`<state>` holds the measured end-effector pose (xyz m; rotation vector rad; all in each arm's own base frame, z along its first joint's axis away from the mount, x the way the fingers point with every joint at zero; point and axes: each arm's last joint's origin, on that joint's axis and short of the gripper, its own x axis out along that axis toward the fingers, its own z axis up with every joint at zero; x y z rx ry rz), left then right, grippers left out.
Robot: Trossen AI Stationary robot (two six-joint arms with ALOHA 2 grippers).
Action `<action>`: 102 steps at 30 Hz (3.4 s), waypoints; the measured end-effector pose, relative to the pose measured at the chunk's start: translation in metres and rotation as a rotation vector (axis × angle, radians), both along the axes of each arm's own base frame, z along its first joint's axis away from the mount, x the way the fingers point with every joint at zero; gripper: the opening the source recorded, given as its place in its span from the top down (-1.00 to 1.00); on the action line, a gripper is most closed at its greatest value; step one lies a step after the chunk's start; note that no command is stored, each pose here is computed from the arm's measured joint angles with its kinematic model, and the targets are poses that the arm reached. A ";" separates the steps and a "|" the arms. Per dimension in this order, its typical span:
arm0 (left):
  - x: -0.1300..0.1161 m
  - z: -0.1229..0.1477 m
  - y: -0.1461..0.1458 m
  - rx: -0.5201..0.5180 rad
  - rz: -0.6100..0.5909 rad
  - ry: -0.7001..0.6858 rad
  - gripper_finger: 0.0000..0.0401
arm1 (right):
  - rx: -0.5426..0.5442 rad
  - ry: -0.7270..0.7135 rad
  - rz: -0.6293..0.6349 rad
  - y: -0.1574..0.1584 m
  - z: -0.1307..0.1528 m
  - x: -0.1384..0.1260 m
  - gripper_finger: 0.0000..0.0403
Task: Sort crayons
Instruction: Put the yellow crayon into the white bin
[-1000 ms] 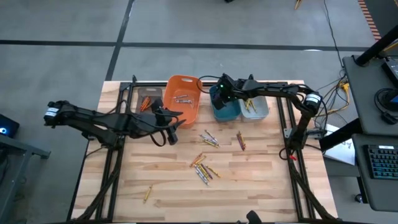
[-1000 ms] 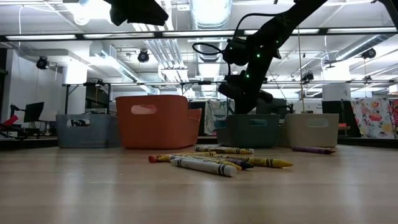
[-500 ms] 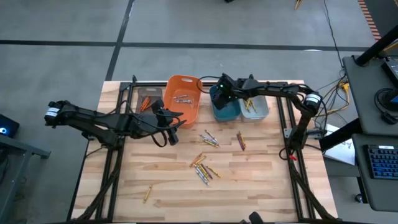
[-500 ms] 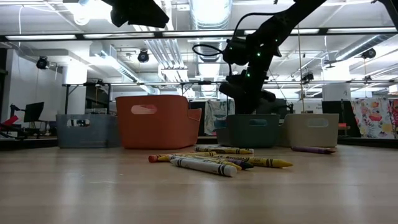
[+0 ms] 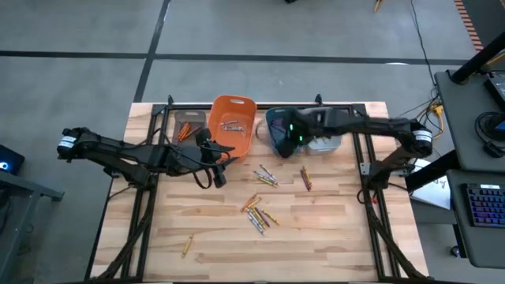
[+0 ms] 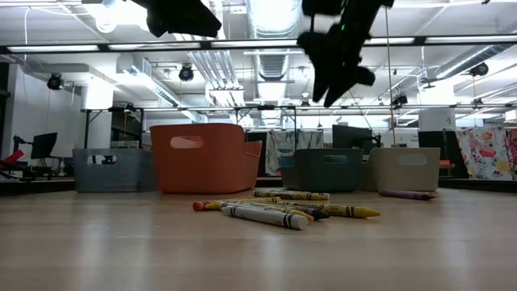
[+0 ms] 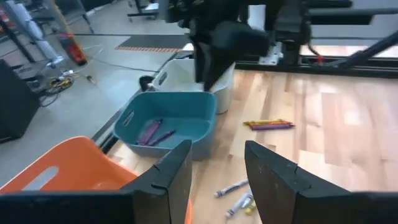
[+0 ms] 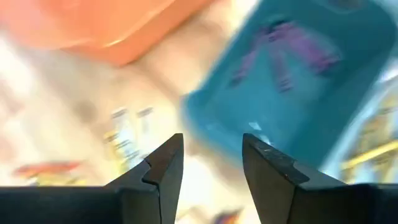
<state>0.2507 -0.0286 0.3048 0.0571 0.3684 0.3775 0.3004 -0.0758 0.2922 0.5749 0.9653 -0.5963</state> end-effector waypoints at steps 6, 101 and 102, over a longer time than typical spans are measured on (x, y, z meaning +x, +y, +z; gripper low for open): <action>-0.002 -0.003 -0.015 0.016 -0.115 0.030 0.35 | 0.103 -0.017 0.047 0.074 -0.003 0.007 0.28; -0.050 -0.040 -0.022 0.407 -0.525 -0.218 0.35 | -0.237 -0.138 0.855 0.133 -0.171 0.080 0.42; -0.050 -0.040 -0.022 0.407 -0.524 -0.218 0.35 | -0.234 -0.139 0.858 0.132 -0.171 0.080 0.47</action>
